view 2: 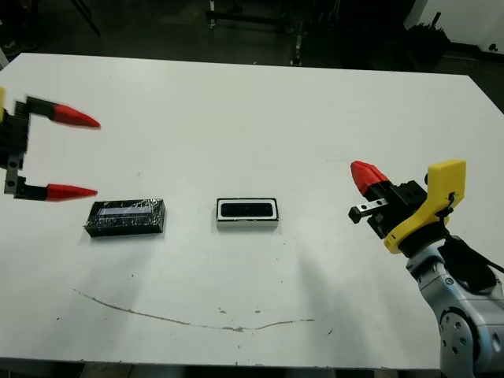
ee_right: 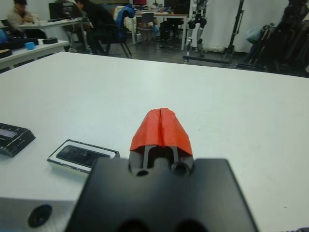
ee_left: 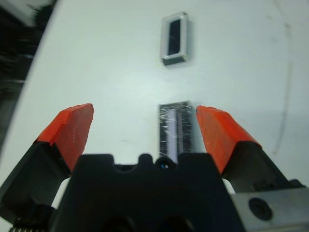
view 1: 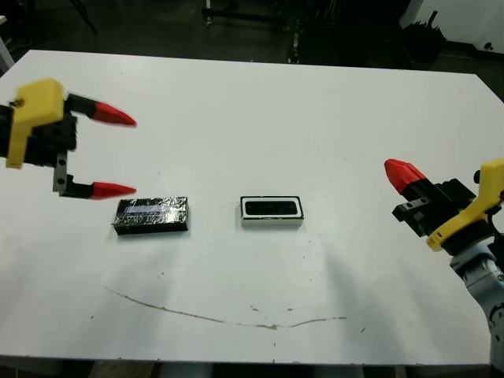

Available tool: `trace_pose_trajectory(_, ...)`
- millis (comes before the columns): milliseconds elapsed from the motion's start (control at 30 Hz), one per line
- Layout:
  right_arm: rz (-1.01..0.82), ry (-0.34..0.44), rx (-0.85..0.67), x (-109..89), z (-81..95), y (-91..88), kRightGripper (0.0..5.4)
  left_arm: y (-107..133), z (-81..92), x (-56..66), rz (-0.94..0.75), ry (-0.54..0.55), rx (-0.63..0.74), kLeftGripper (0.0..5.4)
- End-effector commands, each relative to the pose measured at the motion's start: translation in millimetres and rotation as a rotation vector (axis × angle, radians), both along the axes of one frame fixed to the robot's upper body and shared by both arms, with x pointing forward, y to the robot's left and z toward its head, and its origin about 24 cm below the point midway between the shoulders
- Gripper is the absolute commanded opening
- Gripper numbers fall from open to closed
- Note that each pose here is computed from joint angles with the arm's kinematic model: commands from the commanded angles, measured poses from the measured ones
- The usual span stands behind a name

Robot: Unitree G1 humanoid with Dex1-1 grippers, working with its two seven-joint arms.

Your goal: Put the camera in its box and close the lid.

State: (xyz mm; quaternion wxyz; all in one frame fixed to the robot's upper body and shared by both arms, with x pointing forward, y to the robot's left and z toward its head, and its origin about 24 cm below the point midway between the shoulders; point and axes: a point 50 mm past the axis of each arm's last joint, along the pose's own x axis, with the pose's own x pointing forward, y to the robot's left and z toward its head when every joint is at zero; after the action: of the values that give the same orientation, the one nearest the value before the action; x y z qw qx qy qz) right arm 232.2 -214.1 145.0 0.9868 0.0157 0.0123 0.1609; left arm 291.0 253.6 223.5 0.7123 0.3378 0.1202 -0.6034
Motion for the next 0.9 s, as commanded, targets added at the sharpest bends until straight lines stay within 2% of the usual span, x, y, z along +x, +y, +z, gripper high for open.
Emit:
trace_pose_trajectory(33, -0.033, -0.015, -0.025, -1.7, 0.9, 1.3, 0.02, -6.4, -13.9, 5.6, -0.022, 0.104, -0.022, 5.40)
trace_pose_trajectory(200, -0.043, -0.031, -0.060, -3.6, 1.4, 3.2, 0.02, -15.2, -31.8, 7.2, 0.008, 0.200, -0.013, 5.40)
trace_pose_trajectory(400, -0.027, -0.029, -0.043, -5.2, 0.1, 4.3, 0.02, -15.7, -54.9, 11.2, 0.040, 0.208, -0.029, 5.40)
trace_pose_trajectory(633, -0.011, -0.038, -0.077, -6.9, -0.1, 0.9, 0.02, -16.9, -64.1, 12.5, 0.075, 0.159, 0.061, 5.40)
trace_pose_trajectory(900, -0.021, -0.028, -0.070, -9.2, -1.0, -0.4, 0.02, -19.4, -72.2, 13.2, 0.101, 0.170, 0.175, 5.40)
